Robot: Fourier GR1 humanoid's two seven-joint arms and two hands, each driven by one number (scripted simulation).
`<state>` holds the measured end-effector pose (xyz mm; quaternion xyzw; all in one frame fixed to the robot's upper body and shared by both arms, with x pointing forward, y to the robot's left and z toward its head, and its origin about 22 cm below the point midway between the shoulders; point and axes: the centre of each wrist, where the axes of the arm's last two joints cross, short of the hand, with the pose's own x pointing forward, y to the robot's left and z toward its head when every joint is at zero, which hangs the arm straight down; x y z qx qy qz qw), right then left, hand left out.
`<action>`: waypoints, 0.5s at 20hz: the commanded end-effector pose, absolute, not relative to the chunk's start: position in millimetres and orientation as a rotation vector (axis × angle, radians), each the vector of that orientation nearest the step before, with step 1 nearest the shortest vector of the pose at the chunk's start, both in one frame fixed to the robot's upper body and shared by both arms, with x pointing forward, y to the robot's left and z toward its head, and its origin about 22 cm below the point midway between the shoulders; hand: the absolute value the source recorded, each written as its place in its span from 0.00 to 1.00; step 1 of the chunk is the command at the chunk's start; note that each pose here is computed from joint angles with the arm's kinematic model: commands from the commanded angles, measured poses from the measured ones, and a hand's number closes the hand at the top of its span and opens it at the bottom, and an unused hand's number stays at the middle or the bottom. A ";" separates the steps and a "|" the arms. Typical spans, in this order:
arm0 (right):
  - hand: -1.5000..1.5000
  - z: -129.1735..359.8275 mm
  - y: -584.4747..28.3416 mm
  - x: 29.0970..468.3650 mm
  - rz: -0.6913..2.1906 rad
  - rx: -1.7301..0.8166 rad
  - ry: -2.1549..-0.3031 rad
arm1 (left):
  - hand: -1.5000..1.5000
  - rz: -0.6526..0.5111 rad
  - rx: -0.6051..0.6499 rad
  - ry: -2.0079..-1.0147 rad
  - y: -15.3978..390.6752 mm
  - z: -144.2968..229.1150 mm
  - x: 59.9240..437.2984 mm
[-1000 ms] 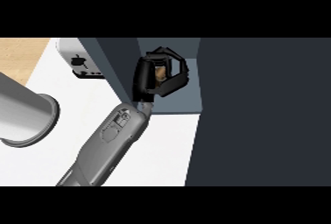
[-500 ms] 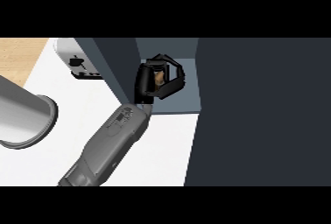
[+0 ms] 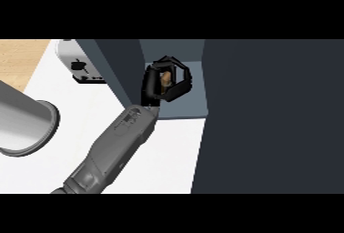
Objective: Pick up the wine, place it into the cabinet and close the cabinet
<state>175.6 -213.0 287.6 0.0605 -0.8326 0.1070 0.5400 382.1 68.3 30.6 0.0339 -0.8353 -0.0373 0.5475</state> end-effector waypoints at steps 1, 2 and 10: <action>0.00 285.3 -213.3 156.7 0.282 0.208 -1.977 | 1.00 -0.105 0.162 -1.898 81.7 -6.1 373.4; 0.00 288.2 -221.6 153.4 0.311 0.206 -1.985 | 1.00 -0.079 0.170 -1.902 89.3 -4.3 382.7; 0.00 287.3 -213.8 154.3 0.272 0.219 -2.003 | 1.00 0.071 0.098 -1.885 104.9 -5.6 395.1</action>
